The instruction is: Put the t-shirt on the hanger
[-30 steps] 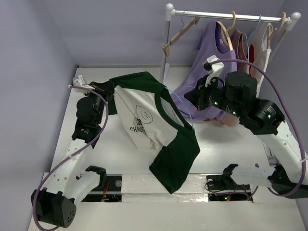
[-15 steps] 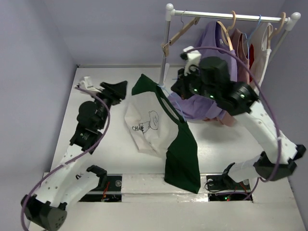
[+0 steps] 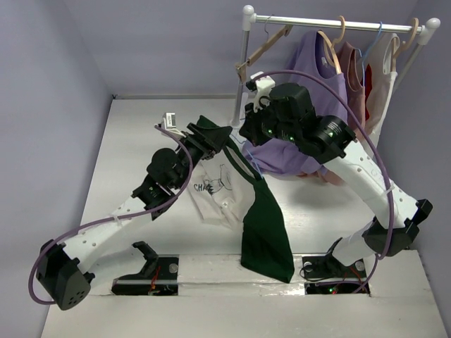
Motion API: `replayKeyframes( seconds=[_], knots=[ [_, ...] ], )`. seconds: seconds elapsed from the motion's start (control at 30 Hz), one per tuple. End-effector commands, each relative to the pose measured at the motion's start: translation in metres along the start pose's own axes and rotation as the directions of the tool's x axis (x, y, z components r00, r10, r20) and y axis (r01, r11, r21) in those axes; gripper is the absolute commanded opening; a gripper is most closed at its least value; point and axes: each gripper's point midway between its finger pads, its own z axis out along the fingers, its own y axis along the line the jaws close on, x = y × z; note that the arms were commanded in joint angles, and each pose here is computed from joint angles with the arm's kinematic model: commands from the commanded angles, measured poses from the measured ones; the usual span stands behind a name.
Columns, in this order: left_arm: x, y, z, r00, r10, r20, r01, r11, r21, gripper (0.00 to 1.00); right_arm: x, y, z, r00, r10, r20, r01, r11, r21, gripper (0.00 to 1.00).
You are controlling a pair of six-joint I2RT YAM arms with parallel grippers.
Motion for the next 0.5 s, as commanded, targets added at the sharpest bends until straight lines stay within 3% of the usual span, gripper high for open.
replayKeyframes(
  seconds=[0.0,0.37,0.47],
  knots=[
    [-0.015,-0.03,0.004,0.995,-0.09,0.051,0.084,0.99,0.11,0.55,-0.042,0.014,-0.017,0.986,0.007,0.166,0.001,0.999,-0.046,0.0],
    [0.004,-0.016,0.022,0.986,-0.168,0.007,0.167,0.982,0.087,0.46,-0.052,0.015,-0.018,0.965,0.017,0.262,-0.005,0.999,-0.048,0.0],
    [0.001,-0.017,0.022,0.979,-0.203,0.029,0.199,0.975,0.102,0.41,-0.047,0.032,-0.017,0.968,0.024,0.248,0.009,0.991,-0.131,0.0]
  ],
)
